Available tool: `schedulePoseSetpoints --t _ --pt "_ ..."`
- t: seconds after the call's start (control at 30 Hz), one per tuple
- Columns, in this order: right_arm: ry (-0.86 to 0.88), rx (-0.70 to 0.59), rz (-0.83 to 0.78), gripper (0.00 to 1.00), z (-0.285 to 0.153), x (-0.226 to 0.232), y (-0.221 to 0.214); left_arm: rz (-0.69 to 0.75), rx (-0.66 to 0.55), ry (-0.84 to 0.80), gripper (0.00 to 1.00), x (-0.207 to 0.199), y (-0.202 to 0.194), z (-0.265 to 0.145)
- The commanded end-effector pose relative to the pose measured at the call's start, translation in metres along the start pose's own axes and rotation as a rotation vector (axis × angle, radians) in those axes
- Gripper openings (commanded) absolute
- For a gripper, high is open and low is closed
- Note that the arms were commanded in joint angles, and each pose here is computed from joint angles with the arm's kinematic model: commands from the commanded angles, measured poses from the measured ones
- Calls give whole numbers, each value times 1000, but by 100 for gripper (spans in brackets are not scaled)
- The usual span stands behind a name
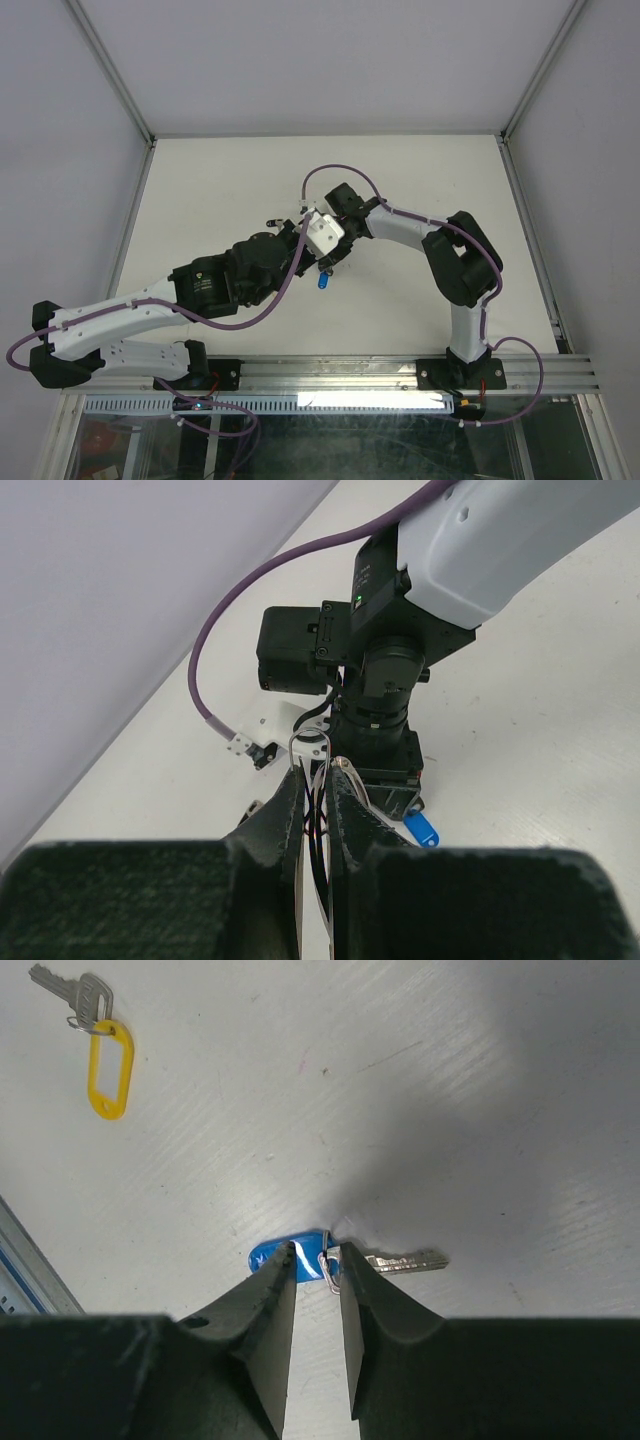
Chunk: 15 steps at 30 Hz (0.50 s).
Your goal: Put the keys on the keyring
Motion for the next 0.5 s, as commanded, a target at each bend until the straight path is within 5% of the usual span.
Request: schedulePoseSetpoints --t 0.0,0.47 --pt "-10 -18 -19 27 -3 -3 4 -32 -43 16 0 3 11 -2" --pt "-18 8 -8 29 5 -4 -2 -34 -44 12 0 3 12 -2"
Point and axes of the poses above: each gripper's point midway between its finger pads, its own z axis out along the fingers, its own x axis along the line the jaws close on, y = z × x, the point moved 3 cm from there along -z, back along the fingers, and after that the axes turned 14 degrees about -z, right-handed, at the moved point
